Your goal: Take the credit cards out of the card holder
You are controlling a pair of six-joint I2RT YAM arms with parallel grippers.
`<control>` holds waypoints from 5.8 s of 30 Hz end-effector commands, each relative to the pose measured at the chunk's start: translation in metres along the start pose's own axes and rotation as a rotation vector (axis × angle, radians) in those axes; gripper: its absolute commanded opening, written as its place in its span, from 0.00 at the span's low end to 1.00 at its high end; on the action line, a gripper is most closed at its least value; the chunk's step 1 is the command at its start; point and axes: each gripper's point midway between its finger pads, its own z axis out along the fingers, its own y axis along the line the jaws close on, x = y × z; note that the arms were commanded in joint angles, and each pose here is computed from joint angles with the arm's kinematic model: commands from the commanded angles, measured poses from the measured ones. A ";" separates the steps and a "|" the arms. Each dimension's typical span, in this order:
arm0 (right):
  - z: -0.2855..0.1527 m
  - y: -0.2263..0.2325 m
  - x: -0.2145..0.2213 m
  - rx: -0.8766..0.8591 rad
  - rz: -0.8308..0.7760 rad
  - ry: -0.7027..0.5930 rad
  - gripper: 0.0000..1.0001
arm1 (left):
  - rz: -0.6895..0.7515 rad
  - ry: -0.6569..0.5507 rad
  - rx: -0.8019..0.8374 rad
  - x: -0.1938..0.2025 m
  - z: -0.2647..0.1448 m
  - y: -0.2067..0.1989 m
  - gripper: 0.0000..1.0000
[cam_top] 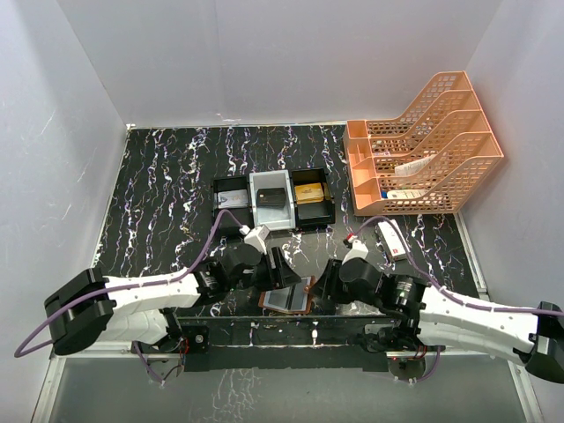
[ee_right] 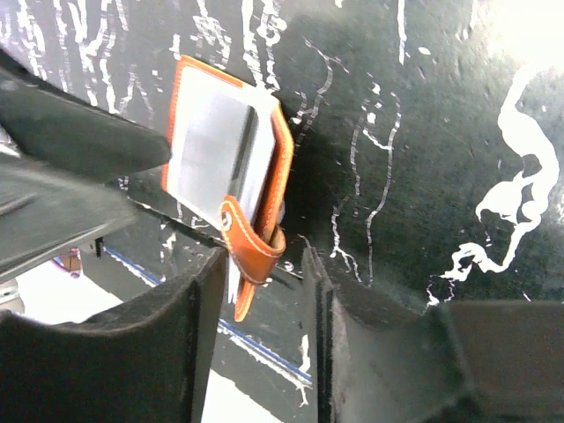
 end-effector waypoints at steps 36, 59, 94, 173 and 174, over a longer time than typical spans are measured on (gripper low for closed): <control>0.053 -0.037 0.027 0.112 -0.058 0.110 0.25 | 0.074 0.182 -0.340 0.033 0.021 0.068 0.37; 0.065 -0.031 0.038 0.036 -0.055 0.186 0.24 | -0.088 -0.081 -0.135 0.013 -0.010 0.071 0.43; 0.067 -0.035 0.047 0.049 -0.013 0.218 0.24 | -0.180 -0.110 -0.054 0.020 -0.001 0.077 0.09; 0.082 0.023 0.020 -0.062 0.008 0.194 0.37 | -0.178 -0.130 -0.018 0.013 -0.021 0.067 0.00; 0.080 0.029 0.019 -0.088 0.001 0.196 0.38 | -0.176 -0.134 -0.023 0.012 -0.022 0.068 0.00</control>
